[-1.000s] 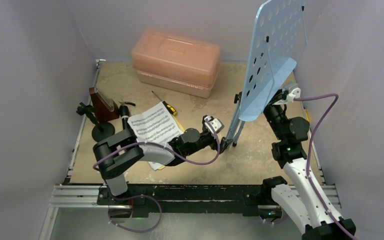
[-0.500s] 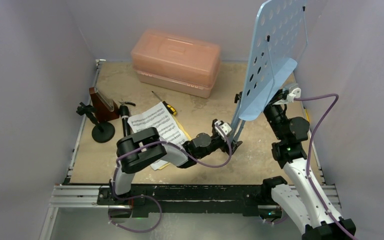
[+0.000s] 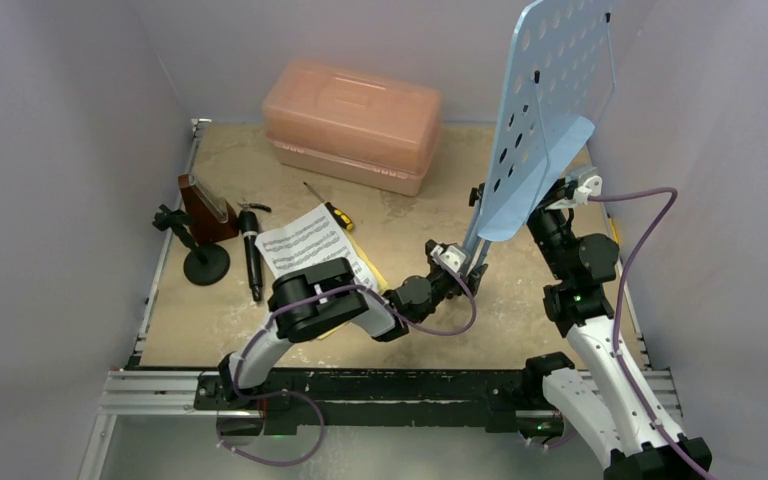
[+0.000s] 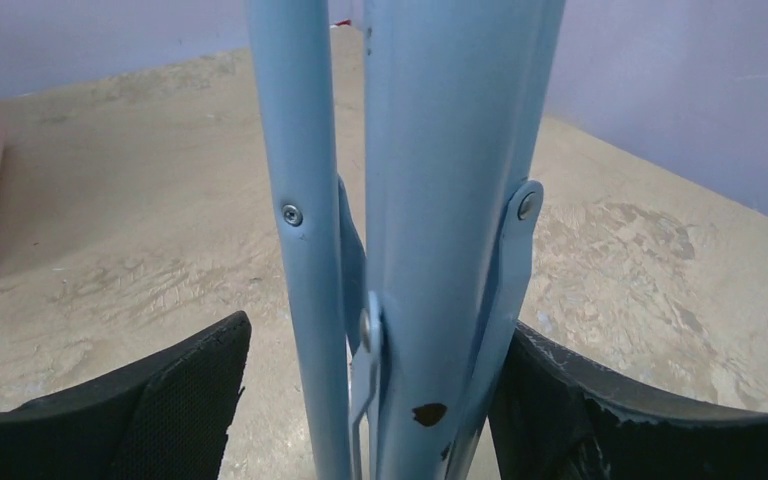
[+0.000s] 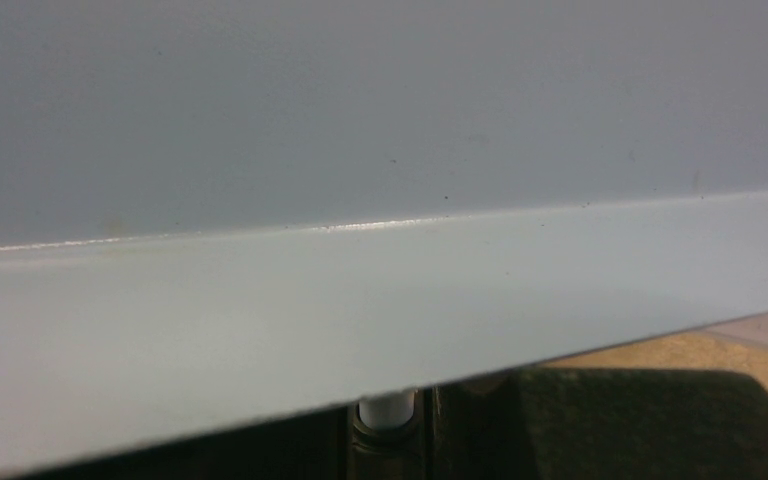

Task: Pack up the instrument practice props
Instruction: Place the music stand at the center of the board.

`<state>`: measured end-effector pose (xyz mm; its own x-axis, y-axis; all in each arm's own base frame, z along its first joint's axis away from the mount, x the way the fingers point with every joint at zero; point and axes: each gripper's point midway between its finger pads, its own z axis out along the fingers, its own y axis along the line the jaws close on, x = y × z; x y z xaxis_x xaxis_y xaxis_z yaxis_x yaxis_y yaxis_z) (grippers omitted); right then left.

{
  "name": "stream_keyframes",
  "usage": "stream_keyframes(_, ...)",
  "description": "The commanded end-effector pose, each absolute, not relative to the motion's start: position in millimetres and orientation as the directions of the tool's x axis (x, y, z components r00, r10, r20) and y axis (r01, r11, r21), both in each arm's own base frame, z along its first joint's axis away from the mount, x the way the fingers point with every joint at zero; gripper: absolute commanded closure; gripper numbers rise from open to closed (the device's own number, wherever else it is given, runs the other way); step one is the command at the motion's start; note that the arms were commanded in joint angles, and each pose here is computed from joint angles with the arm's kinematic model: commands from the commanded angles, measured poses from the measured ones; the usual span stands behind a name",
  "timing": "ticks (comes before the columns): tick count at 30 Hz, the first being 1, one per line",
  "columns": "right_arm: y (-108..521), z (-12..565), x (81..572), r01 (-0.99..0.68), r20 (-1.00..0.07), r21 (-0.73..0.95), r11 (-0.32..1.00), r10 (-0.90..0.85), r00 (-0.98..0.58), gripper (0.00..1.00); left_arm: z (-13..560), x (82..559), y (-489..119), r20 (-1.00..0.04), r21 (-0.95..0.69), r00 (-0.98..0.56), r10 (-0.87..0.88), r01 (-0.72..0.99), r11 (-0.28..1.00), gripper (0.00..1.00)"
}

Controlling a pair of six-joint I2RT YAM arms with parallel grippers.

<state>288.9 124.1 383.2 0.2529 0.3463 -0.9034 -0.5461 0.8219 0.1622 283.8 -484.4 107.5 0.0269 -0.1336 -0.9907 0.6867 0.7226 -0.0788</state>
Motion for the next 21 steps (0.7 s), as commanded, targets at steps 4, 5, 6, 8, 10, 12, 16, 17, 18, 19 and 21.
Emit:
stream_keyframes(4, 123, 430, 269, -0.588, -0.829, 0.123, 0.8, 0.408, 0.382, 1.0, 128, 285, -490, -0.973, -0.113, 0.084, -0.214, 0.635, 0.764, 0.25)
stream_keyframes(5, 124, 430, 270, -0.589, -0.83, 0.124, 0.799, 0.409, 0.38, 1.0, 127, 284, -491, -0.974, -0.114, 0.082, -0.213, 0.636, 0.763, 0.26)
stream_keyframes(6, 123, 430, 270, -0.587, -0.83, 0.125, 0.8, 0.409, 0.38, 1.0, 127, 283, -492, -0.973, -0.115, 0.081, -0.215, 0.637, 0.762, 0.28)
stream_keyframes(8, 122, 430, 271, -0.579, -0.831, 0.131, 0.805, 0.408, 0.379, 1.0, 128, 280, -491, -0.973, -0.115, 0.08, -0.215, 0.64, 0.759, 0.33)
stream_keyframes(10, 120, 430, 274, -0.567, -0.835, 0.136, 0.812, 0.402, 0.376, 1.0, 132, 277, -490, -0.972, -0.123, 0.075, -0.223, 0.646, 0.753, 0.4)
stream_keyframes(12, 117, 430, 278, -0.548, -0.838, 0.149, 0.823, 0.399, 0.373, 1.0, 136, 273, -487, -0.97, -0.134, 0.066, -0.234, 0.657, 0.741, 0.43)
stream_keyframes(16, 111, 431, 285, -0.515, -0.84, 0.18, 0.838, 0.404, 0.363, 1.0, 150, 263, -483, -0.965, -0.149, 0.057, -0.256, 0.682, 0.716, 0.52)
stream_keyframes(17, 110, 432, 287, -0.506, -0.84, 0.19, 0.841, 0.406, 0.36, 1.0, 153, 261, -482, -0.965, -0.152, 0.053, -0.258, 0.688, 0.709, 0.54)
stream_keyframes(18, 108, 434, 290, -0.493, -0.841, 0.202, 0.846, 0.408, 0.356, 1.0, 156, 258, -481, -0.963, -0.159, 0.046, -0.264, 0.696, 0.7, 0.55)
stream_keyframes(19, 107, 434, 293, -0.484, -0.844, 0.209, 0.85, 0.407, 0.349, 1.0, 160, 256, -480, -0.961, -0.169, 0.037, -0.273, 0.705, 0.689, 0.56)
stream_keyframes(21, 106, 434, 302, -0.462, -0.857, 0.23, 0.857, 0.403, 0.321, 1.0, 167, 248, -480, -0.957, -0.196, 0.007, -0.292, 0.726, 0.659, 0.59)
